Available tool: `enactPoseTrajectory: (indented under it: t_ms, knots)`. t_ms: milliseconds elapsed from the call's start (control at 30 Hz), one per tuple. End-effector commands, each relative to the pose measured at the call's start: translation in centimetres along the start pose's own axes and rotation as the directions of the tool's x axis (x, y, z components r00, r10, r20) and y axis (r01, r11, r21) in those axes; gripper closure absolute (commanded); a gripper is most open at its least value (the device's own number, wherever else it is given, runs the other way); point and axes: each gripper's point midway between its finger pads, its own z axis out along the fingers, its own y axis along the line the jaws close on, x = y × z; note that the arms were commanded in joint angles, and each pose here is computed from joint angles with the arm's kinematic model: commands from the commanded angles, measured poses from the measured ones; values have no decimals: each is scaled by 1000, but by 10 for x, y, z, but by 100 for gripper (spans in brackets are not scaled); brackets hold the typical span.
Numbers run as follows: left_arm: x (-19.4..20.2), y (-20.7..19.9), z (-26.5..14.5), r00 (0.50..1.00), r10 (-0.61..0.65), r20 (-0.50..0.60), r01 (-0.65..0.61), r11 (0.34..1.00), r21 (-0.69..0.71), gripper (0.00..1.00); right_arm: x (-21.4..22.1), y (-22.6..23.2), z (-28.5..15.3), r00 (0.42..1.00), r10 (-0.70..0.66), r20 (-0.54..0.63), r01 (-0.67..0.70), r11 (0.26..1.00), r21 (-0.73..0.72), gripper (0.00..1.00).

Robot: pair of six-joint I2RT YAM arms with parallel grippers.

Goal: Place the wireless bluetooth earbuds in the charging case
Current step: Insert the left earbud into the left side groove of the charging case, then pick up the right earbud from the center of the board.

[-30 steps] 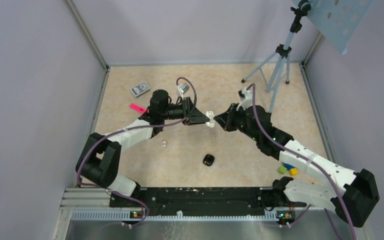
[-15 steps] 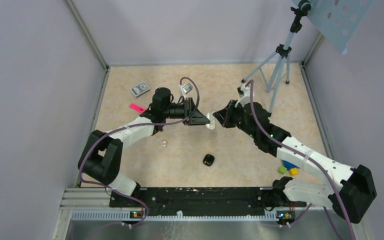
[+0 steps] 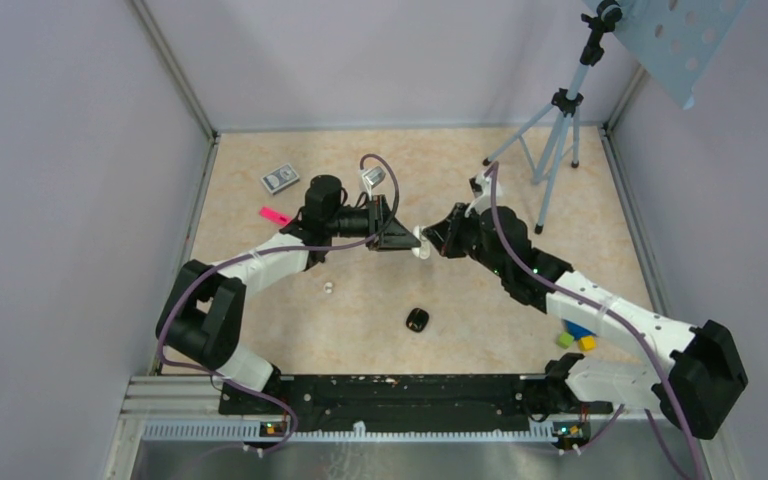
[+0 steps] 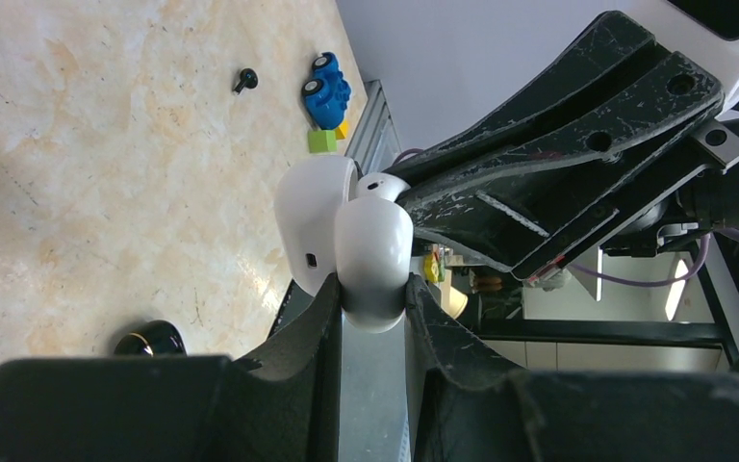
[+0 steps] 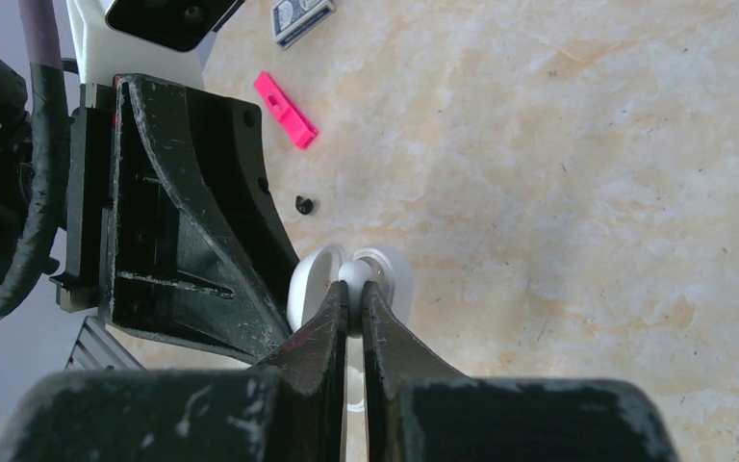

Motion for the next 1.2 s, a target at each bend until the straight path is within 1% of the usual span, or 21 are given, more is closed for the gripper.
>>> enactPoseTrajectory:
  t_ms: [0, 100, 133, 200, 233, 300, 333, 633, 800, 867, 933, 1033, 1100, 1167]
  knots:
    - [-6, -23, 0, 997, 82, 11, -82, 995, 57, 100, 0, 4, 2, 1000, -7, 16, 7, 1000, -1, 100]
    - [-6, -22, 0, 997, 81, 9, -82, 995, 57, 100, 3, 4, 3, 1000, -8, 9, 8, 1000, 4, 100]
    - [-6, -23, 1, 997, 82, 8, -82, 995, 58, 100, 3, 4, 4, 1000, -6, 7, 6, 1000, 4, 97]
    - [-5, -22, 2, 997, 79, 5, -79, 995, 57, 100, 4, 4, 4, 1000, -4, 7, 4, 1000, 12, 88]
    - [-5, -22, 2, 997, 80, 6, -81, 995, 57, 100, 3, 4, 4, 1000, -2, 9, 2, 1000, 16, 80]
    - [-4, -22, 2, 997, 81, 4, -81, 995, 57, 100, 1, 5, 3, 1000, -1, 17, 1, 1000, 20, 67]
    - [-4, -22, 2, 997, 81, 4, -82, 995, 58, 100, -1, 5, 2, 1000, 0, 23, 0, 1000, 22, 65]
    - [-2, -10, 4, 998, 64, -4, -64, 998, 23, 100, -27, 14, -16, 996, -1, 84, 0, 1000, 14, 64]
    - [2, 21, 6, 1000, 14, -12, -15, 998, -61, 100, -51, 15, -44, 987, -20, 157, 17, 1000, 25, 64]
    - [2, 26, 7, 1000, 6, -16, -7, 998, -66, 100, -59, 13, -56, 982, -31, 184, 25, 999, 35, 60]
    - [-1, 31, 5, 1000, 6, -13, -7, 996, -86, 100, -60, 8, -63, 981, -54, 187, 45, 997, 56, 59]
    - [-7, 37, -9, 1000, -19, 8, 20, 993, -116, 100, -49, -5, -68, 984, -93, 150, 78, 992, 99, 58]
    - [-14, 40, -30, 998, -35, 52, 41, 991, -124, 100, -37, -14, -69, 988, -102, 117, 88, 989, 117, 58]
    - [-17, 49, -58, 992, -64, 105, 82, 981, -175, 100, -23, -18, -69, 991, -100, 90, 91, 991, 101, 58]
